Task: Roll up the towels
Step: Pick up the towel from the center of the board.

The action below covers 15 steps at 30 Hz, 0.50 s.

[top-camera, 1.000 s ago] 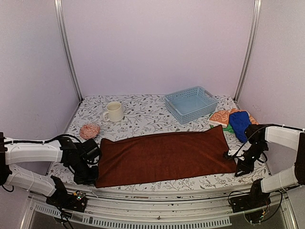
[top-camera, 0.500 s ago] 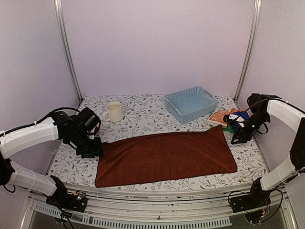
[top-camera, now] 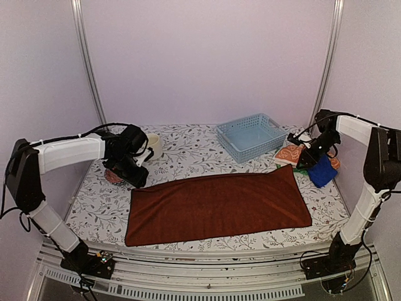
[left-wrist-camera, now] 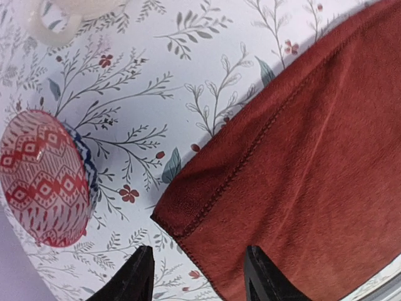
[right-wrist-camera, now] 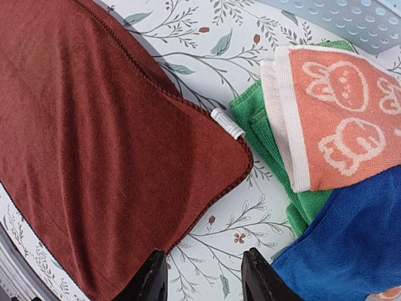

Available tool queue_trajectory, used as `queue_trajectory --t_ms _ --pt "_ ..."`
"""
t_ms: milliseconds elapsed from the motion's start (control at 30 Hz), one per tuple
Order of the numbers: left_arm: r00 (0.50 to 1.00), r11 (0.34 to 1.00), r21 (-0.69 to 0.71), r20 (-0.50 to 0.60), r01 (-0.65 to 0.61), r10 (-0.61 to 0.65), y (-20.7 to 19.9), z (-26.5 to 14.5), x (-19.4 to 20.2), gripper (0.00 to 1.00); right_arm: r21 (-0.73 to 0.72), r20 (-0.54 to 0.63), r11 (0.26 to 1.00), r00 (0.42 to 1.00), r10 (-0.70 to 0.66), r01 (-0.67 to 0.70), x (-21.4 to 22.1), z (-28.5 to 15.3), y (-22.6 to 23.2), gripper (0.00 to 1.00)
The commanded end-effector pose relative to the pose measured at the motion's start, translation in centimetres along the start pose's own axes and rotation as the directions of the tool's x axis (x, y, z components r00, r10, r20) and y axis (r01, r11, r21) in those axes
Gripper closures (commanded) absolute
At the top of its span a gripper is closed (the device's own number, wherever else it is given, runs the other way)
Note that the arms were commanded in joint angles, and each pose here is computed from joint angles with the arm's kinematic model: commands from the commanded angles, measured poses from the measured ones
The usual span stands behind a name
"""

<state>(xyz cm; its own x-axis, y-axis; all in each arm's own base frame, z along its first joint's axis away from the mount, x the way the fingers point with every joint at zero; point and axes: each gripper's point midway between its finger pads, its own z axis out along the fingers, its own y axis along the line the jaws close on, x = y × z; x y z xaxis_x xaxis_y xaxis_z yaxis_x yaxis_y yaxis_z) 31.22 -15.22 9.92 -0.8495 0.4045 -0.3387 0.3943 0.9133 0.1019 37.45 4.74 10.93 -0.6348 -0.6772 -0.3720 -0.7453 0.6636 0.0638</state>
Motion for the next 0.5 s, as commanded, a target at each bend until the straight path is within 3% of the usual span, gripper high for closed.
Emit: queue_trajectory --t_ms 0,233,467 --pt "0.953 0.949 -0.087 -0.056 -0.302 0.298 0.0 1.5 0.0 0.49 -0.003 0.034 1.000 0.999 0.018 -0.018 -1.3 -0.3 -0.8 0.57" --pt "0.912 0.893 -0.205 -0.177 -0.402 0.370 0.7 4.3 0.6 0.48 -0.009 0.019 1.000 1.000 0.014 -0.014 -1.1 0.6 -1.2 0.56" --pt "0.899 0.863 -0.263 -0.214 -0.430 0.383 1.8 4.9 0.8 0.52 -0.024 0.009 0.999 0.999 0.038 -0.038 -0.8 1.5 -1.4 0.56"
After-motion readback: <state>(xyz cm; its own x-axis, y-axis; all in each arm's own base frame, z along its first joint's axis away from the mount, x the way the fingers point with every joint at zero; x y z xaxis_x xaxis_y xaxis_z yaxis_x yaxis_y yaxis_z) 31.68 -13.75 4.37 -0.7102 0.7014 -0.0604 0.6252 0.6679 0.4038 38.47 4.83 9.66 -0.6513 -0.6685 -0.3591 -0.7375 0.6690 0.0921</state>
